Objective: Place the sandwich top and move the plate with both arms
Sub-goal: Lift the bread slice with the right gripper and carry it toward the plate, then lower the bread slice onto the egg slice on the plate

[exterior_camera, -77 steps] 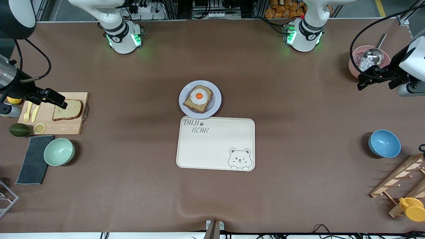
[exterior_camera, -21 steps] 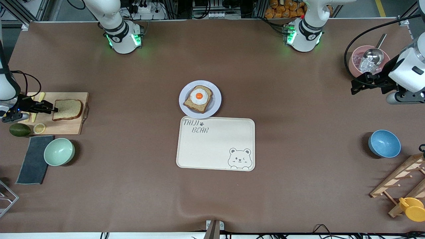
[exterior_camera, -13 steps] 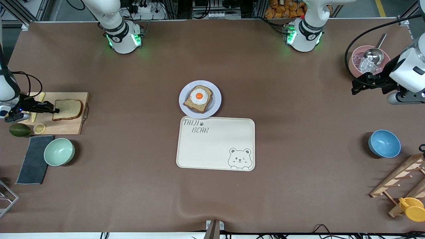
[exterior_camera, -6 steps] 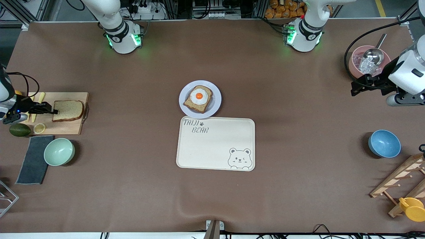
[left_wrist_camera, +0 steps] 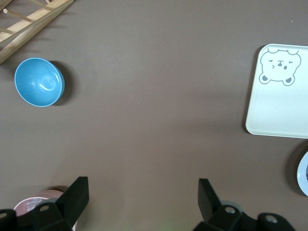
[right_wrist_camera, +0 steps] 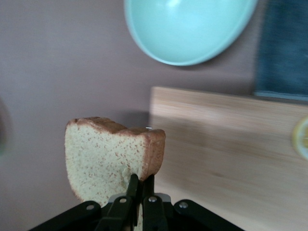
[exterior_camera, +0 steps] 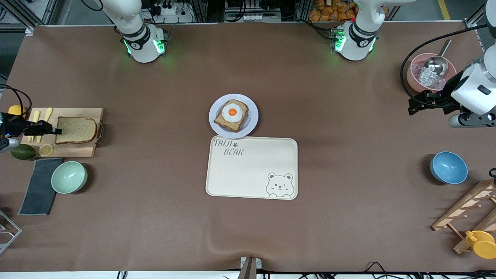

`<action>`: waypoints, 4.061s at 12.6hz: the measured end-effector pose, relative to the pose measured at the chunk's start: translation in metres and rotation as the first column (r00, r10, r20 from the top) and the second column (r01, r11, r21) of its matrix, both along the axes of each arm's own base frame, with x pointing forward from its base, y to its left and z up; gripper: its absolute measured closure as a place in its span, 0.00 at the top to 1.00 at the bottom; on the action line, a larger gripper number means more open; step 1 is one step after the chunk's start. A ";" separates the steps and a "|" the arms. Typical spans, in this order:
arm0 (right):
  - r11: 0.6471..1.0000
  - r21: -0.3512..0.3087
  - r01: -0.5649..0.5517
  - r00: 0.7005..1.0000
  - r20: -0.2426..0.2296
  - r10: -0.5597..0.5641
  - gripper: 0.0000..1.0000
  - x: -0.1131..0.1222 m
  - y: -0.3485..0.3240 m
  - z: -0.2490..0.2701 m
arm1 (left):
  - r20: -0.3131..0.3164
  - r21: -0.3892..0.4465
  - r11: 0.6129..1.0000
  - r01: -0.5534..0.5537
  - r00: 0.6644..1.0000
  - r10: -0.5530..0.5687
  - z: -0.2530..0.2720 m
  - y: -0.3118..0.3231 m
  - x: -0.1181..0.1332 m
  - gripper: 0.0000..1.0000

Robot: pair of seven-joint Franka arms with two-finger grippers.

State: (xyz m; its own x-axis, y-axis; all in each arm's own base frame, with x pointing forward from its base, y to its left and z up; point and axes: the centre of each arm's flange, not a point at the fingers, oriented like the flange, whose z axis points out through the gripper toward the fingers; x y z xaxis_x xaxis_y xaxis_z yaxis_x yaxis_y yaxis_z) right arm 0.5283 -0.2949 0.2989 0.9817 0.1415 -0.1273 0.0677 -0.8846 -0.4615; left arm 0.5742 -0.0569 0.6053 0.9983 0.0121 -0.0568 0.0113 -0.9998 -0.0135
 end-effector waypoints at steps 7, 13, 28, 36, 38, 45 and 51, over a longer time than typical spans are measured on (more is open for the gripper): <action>0.999 -0.016 -0.051 0.993 -0.108 0.049 0.06 0.042 0.122 0.019 | 0.000 0.000 1.000 0.000 1.000 0.000 0.000 0.000 0.000 1.00; 1.000 0.020 0.014 0.983 -0.183 -0.010 0.06 0.056 0.241 0.014 | -0.002 -0.014 1.000 -0.002 1.000 0.002 -0.001 -0.001 0.001 1.00; 0.988 0.091 0.125 0.970 -0.221 -0.103 0.06 -0.021 0.469 -0.042 | -0.007 -0.018 1.000 0.003 1.000 -0.003 -0.005 -0.004 0.003 1.00; 0.983 0.100 0.155 0.978 -0.153 -0.139 0.06 -0.081 0.559 -0.060 | -0.012 -0.018 1.000 -0.001 1.000 0.000 -0.010 -0.002 0.005 1.00; 0.979 0.108 0.171 0.976 -0.158 -0.153 0.06 -0.087 0.567 -0.061 | -0.009 -0.019 1.000 0.000 1.000 -0.001 -0.010 -0.003 0.006 1.00; 0.978 0.099 0.182 0.980 -0.104 -0.172 0.06 -0.108 0.597 -0.065 | -0.013 -0.019 1.000 0.003 1.000 -0.003 -0.014 -0.004 0.008 1.00; 0.978 0.087 0.191 0.978 -0.107 -0.181 0.06 -0.110 0.592 -0.069 | -0.014 -0.019 1.000 0.008 1.000 -0.008 -0.017 -0.007 0.010 1.00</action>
